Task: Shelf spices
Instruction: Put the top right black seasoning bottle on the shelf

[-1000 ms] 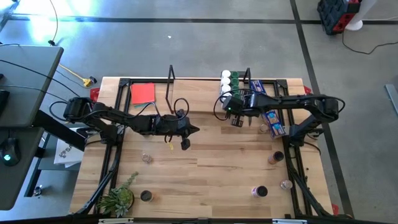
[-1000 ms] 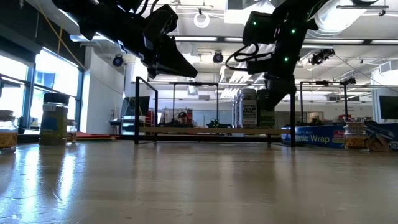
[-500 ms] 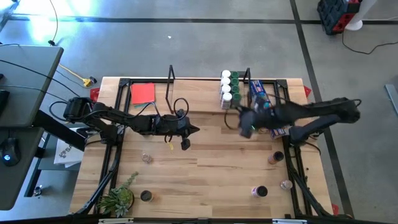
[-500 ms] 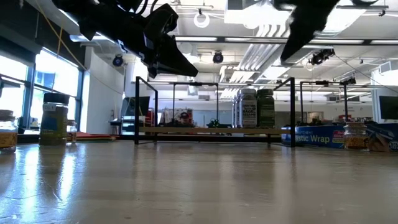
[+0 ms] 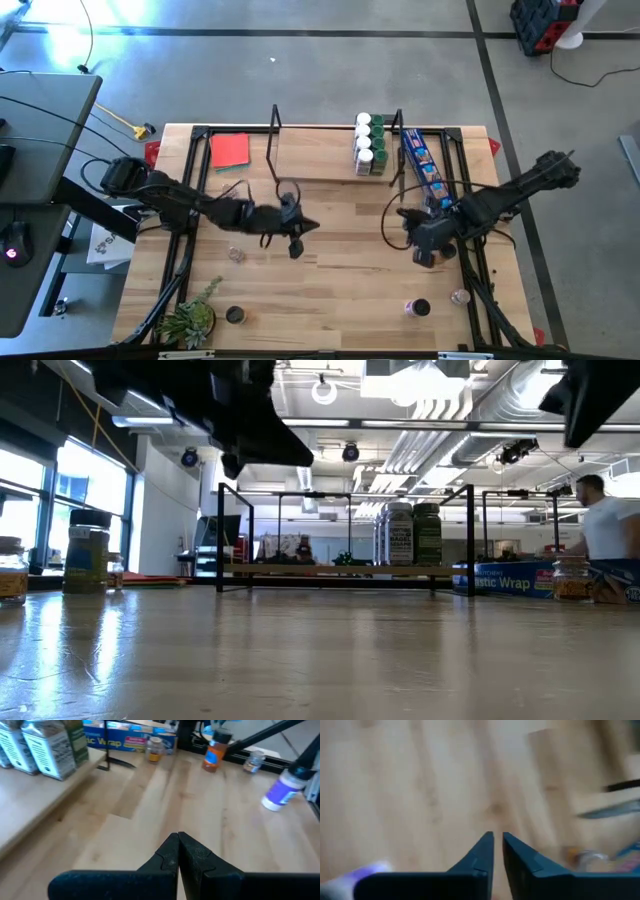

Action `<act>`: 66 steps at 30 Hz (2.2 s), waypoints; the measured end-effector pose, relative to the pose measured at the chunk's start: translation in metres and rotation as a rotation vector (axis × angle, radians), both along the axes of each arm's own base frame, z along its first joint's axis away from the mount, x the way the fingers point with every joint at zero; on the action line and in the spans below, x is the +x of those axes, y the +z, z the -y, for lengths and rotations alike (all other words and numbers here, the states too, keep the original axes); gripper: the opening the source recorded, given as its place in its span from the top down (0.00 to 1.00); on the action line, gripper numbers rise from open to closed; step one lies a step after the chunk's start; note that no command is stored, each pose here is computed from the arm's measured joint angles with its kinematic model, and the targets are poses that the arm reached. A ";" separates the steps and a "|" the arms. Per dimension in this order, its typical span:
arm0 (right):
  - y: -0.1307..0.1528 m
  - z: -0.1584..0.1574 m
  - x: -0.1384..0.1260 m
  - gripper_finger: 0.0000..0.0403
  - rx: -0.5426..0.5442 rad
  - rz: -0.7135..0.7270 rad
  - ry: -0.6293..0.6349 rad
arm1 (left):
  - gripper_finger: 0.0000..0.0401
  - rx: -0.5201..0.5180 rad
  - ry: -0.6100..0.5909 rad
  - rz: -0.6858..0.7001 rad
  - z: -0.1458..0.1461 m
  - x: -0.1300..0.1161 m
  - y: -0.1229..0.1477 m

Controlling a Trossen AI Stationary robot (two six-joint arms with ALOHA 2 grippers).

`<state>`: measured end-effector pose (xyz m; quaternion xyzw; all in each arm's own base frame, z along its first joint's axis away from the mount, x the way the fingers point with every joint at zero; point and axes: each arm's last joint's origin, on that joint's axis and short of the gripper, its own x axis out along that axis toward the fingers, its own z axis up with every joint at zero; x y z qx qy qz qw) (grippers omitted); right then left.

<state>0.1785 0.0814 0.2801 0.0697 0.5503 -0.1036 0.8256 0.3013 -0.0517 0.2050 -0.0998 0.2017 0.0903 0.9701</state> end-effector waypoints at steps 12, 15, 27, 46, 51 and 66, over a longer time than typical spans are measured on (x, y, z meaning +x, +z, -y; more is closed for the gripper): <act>0.006 -0.021 -0.025 0.43 0.180 -0.221 0.115 | 1.00 0.025 0.037 0.078 0.074 -0.025 0.003; 0.004 -0.022 -0.036 0.36 0.139 -0.305 0.085 | 1.00 0.014 0.035 0.088 0.083 -0.030 0.004; -0.023 -0.028 -0.058 0.33 0.053 -0.414 -0.046 | 1.00 -0.007 -0.010 0.093 0.100 -0.040 0.004; -0.081 -0.030 -0.055 0.51 0.115 -0.371 -0.035 | 1.00 -0.027 0.015 0.097 0.096 -0.037 0.004; -0.078 -0.030 -0.029 0.54 0.165 -0.289 -0.122 | 1.00 -0.024 0.037 0.103 0.095 -0.037 0.004; -0.079 0.019 0.161 0.54 0.011 -0.229 0.071 | 1.00 -0.046 0.084 0.107 0.083 -0.031 0.004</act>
